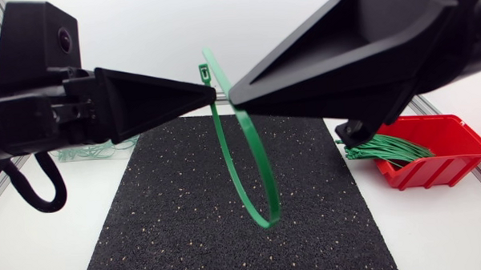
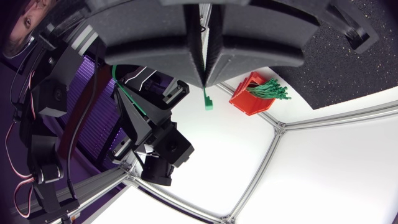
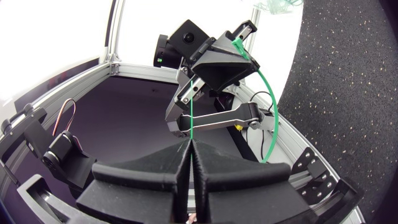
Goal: Take a green cable tie from the red box, thread the tail through the head to close it, then place it in the transparent bin on the left.
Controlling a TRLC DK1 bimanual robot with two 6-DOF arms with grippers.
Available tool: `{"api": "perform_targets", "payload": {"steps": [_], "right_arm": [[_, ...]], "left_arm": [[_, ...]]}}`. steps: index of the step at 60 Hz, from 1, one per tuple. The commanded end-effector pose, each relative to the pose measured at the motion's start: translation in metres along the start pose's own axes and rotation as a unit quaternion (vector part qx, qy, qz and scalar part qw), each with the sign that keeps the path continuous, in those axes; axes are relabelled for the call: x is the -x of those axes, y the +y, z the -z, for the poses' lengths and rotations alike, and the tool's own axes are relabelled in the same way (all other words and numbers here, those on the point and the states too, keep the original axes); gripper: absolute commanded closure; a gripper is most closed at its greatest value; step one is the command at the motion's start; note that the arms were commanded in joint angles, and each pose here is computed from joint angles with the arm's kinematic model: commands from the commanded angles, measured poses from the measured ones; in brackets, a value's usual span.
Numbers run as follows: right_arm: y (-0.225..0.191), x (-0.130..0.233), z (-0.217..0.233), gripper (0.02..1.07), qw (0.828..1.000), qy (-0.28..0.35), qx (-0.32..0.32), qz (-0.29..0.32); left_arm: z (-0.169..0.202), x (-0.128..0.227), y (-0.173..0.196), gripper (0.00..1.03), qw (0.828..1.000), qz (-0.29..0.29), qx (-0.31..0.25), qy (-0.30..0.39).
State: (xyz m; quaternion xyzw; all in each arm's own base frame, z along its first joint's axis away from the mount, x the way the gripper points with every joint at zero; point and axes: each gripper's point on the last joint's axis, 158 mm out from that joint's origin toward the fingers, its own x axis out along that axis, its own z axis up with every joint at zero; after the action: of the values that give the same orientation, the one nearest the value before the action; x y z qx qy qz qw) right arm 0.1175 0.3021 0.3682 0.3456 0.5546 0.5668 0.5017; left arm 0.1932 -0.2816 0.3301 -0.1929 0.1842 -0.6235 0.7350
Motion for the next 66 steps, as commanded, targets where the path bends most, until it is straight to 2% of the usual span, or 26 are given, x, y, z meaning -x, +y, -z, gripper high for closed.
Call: {"api": "perform_targets", "payload": {"steps": [1, 12, 27, 66], "right_arm": [[0.002, -0.005, 0.002, 1.01, 0.999, 0.014, -0.032, 0.004], [0.001, -0.003, 0.001, 1.01, 0.999, 0.013, -0.050, 0.011], [-0.001, -0.002, 0.003, 1.01, 0.997, 0.013, -0.075, 0.026], [-0.012, -0.010, -0.023, 1.01, 0.989, 0.010, -0.135, 0.057]], "left_arm": [[0.009, -0.001, -0.009, 1.00, 1.000, 0.013, 0.015, 0.005], [0.015, -0.007, -0.018, 1.00, 1.000, 0.023, 0.014, 0.011], [0.009, -0.004, -0.024, 1.00, 1.000, 0.005, -0.011, -0.013], [0.033, -0.006, 0.013, 1.00, 0.999, -0.042, -0.024, -0.003]]}}
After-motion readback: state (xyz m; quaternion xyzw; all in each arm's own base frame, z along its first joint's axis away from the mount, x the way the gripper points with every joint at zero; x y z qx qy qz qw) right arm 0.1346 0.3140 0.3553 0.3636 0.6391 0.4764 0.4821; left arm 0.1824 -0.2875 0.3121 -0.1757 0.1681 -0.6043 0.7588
